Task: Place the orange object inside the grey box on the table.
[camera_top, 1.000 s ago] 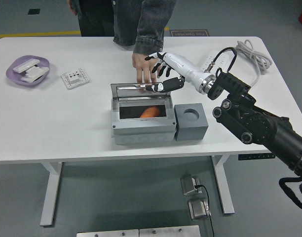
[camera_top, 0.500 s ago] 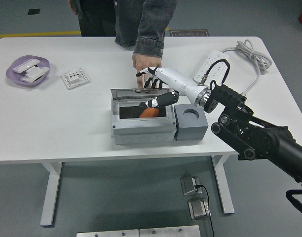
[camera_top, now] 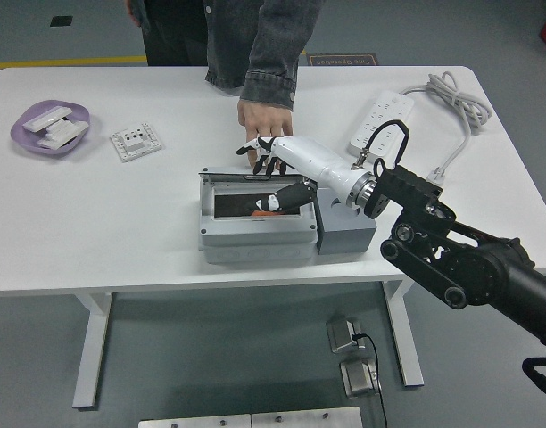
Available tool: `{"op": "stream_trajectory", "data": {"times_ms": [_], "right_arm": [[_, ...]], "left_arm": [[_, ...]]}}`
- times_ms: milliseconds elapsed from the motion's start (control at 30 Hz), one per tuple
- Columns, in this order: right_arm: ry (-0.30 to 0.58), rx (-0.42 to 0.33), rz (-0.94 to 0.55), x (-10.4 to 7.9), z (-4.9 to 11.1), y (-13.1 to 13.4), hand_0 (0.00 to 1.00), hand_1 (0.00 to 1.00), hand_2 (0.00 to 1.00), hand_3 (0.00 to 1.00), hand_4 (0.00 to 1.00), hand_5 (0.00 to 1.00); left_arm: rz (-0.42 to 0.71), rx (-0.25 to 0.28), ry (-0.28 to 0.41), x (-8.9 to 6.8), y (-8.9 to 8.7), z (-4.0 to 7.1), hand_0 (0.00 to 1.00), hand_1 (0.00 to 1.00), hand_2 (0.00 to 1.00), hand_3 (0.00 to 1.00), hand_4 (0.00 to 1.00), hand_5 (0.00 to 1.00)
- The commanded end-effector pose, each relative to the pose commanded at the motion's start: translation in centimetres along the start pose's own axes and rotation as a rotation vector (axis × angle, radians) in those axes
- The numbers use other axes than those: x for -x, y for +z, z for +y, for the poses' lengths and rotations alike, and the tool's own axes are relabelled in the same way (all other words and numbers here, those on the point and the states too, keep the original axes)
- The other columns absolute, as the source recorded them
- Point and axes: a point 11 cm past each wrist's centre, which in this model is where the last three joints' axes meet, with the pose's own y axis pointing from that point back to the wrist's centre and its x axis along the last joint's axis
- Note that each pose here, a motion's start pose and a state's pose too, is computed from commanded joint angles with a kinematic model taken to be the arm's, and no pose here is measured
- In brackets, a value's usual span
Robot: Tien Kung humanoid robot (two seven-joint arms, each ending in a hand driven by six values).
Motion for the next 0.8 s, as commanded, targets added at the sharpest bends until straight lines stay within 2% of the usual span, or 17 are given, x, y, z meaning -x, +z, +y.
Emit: {"op": "stream_trajectory", "data": {"times_ms": [433,800], "right_arm": [[-0.026,0.005,0.010,1.3,0.2,-0.4,0.390,0.458,0.571,0.806,0.898,0.373],[-0.041,0.030,0.000,2.2,1.1,0.1,0.388,0.458,0.569,0.807,0.895,0.376]], "left_arm": [[0.001,-0.003,-0.001,0.1,-0.2,0.0,0.664,0.681,0.637,0.675,0.630,0.170],[0.002,-0.006,0.000,0.1,-0.3,0.0,0.664,0.681,0.637,0.675,0.630,0.171]]}}
